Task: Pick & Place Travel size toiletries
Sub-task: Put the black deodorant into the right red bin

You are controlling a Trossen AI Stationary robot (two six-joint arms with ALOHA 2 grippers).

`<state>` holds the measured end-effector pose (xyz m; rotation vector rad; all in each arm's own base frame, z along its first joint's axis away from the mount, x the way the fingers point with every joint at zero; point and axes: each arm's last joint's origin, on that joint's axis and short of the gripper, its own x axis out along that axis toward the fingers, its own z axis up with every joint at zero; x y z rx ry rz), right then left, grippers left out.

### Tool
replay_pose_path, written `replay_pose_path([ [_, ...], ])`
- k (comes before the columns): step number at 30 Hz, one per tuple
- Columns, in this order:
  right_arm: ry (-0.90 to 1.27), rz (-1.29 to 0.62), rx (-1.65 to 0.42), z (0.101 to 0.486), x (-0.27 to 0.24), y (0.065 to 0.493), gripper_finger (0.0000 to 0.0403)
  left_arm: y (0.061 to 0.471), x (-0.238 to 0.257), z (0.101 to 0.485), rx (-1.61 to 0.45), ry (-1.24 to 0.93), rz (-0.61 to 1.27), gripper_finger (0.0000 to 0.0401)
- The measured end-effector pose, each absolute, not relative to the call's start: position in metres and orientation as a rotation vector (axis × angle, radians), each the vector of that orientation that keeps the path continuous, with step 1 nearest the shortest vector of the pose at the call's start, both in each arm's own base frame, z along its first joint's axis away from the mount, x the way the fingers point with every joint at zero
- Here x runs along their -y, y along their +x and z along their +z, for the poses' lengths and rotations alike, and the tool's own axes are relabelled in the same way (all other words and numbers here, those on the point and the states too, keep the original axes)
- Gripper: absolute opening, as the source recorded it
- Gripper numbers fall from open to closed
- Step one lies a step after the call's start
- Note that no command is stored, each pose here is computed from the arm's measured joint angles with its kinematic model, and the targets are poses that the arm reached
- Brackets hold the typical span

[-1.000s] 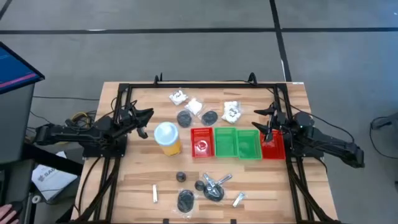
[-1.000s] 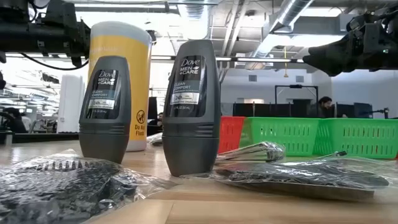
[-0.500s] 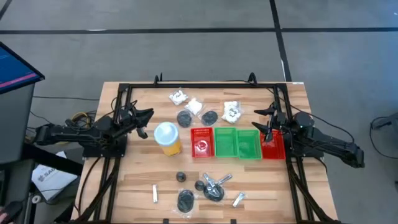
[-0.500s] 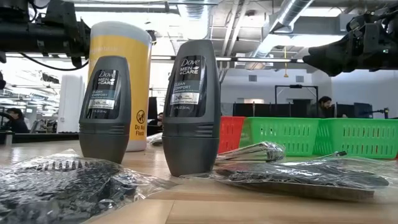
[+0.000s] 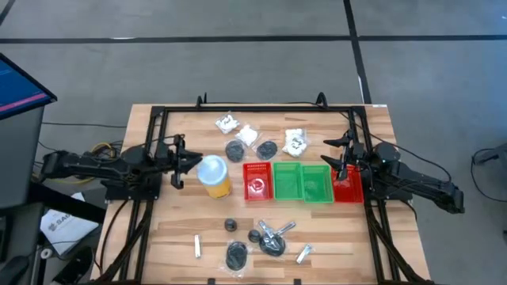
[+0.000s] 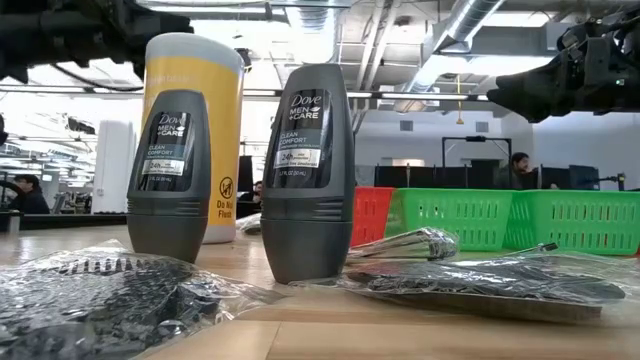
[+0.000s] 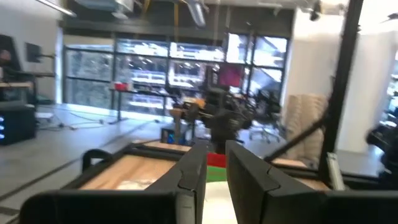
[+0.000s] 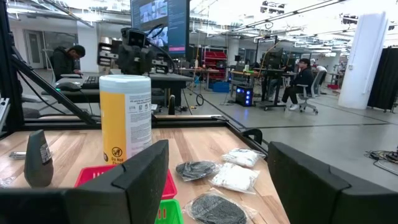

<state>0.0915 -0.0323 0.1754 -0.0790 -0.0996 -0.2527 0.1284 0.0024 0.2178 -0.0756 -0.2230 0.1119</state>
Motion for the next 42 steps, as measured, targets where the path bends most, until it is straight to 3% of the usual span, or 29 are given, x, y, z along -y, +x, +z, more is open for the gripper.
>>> replay_pose_path([
  [14,-0.08,-0.257,0.1,0.175,0.032,0.091,0.026,0.179,0.047,0.25,0.087,0.03,-0.143,0.0068],
  [28,-0.079,-0.257,0.1,0.175,0.032,0.091,0.026,0.205,0.114,0.243,-0.05,0.058,-0.192,0.0058],
  [42,-0.079,-0.257,0.1,0.176,0.032,0.091,0.026,0.222,0.147,0.202,-0.147,0.031,-0.317,0.0058],
])
